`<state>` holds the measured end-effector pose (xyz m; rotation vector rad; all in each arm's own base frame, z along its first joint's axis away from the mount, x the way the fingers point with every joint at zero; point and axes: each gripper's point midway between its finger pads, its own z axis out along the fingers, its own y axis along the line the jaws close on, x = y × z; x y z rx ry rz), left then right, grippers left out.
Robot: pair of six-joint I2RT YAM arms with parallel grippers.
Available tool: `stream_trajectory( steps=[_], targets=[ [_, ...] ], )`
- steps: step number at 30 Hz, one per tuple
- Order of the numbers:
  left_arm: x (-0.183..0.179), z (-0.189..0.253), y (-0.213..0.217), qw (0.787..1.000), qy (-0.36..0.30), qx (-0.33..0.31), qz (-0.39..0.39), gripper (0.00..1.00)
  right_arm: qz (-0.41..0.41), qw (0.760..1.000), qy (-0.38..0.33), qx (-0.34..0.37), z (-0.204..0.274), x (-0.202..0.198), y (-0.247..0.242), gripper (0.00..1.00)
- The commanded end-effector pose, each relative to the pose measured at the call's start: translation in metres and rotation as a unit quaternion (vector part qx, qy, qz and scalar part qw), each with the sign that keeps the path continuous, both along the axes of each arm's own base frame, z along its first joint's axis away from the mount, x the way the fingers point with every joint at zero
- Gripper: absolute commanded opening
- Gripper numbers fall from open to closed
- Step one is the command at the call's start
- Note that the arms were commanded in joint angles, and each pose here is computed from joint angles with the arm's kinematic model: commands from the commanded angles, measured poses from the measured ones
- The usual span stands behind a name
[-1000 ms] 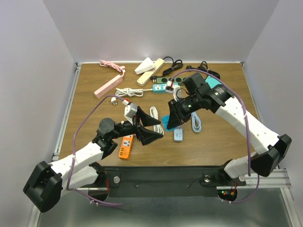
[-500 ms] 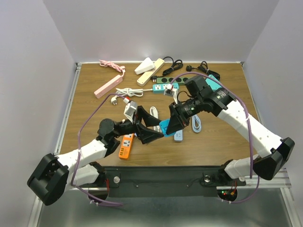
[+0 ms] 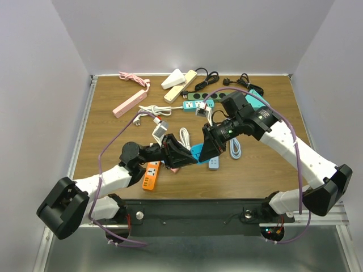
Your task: Insert the plug
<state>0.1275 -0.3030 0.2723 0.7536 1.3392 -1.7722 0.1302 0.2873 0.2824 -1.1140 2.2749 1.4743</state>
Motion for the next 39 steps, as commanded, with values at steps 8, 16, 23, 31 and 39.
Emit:
stream_trajectory(
  steps=[8, 16, 23, 31, 39],
  targets=[
    [-0.022, 0.032, 0.013, 0.993, -0.094, -0.071, -0.022, 0.0, 0.004, 0.998, -0.038, 0.041, 0.021, -0.003, 0.002, 0.03],
    [-0.037, 0.042, 0.022, 0.988, -0.088, -0.116, -0.052, 0.0, -0.038, 0.995, -0.068, 0.067, 0.034, 0.005, 0.005, 0.45],
    [-0.039, 0.05, 0.028, 0.983, -0.085, -0.153, -0.051, 0.0, -0.068, 0.991, -0.074, 0.084, 0.039, 0.007, 0.004, 0.6],
    [-0.038, 0.058, 0.026, 0.984, -0.097, -0.146, -0.045, 0.0, -0.078, 0.992, -0.067, 0.069, 0.018, 0.01, 0.003, 0.61],
    [-0.044, 0.062, 0.03, 0.981, -0.105, -0.153, -0.05, 0.0, -0.08, 0.992, -0.057, 0.078, 0.008, 0.01, 0.007, 0.44]
  ],
)
